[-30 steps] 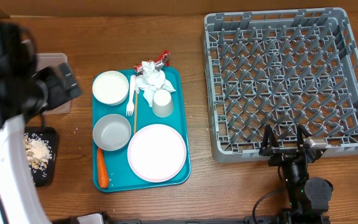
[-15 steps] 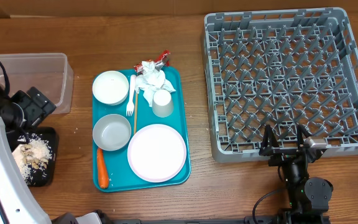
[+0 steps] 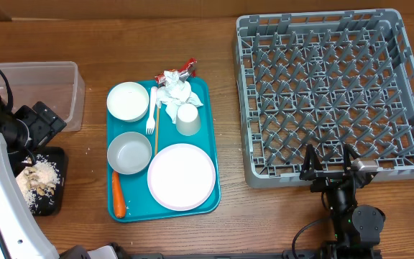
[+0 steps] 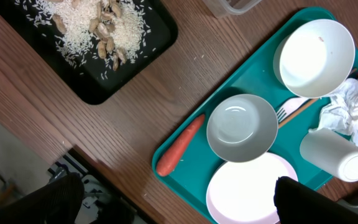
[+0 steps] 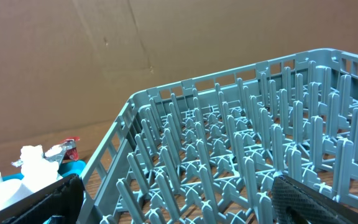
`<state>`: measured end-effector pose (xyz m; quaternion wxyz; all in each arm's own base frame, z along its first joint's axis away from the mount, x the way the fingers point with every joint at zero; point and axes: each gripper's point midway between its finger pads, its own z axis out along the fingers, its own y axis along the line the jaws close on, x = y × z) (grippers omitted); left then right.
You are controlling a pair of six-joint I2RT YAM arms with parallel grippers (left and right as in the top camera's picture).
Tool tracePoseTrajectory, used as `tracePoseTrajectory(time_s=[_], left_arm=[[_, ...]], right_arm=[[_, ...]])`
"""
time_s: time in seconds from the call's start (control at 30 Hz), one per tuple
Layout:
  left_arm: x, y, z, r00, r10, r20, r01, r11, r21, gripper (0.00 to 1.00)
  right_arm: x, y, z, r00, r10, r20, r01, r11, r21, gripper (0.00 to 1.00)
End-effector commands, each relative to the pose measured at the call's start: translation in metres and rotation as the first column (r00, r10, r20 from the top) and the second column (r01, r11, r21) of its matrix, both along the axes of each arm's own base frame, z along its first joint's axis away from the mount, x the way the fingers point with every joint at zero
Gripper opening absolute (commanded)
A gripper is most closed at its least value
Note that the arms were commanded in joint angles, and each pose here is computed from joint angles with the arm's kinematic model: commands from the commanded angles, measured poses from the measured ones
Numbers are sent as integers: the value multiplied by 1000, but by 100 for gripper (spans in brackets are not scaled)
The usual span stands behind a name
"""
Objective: Sort waste into correct bins and load items into the dishwasher rack
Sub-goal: 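Move the left gripper back toward the black tray, then swing the right gripper left over the teal tray toward the white plate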
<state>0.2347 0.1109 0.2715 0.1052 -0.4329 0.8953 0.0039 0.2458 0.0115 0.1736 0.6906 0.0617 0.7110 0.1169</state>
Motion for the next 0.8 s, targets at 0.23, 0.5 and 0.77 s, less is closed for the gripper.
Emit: tracePoseTrajectory(time_s=[0.23,0.5,0.77], left_arm=[[0,-1,-3,1000,15,-8,-15,1000,-19,100],[0,-1,-3,1000,15,-8,-15,1000,-19,100],[0,-1,-3,1000,15,-8,-15,1000,-19,100]], right_arm=[[-21,67,24,913,399,78,-404,864,300,100],[-67,123,16,662,749,7,-563,491,665,100],[-96,130,89,575,794,198,-757,424,497,100]])
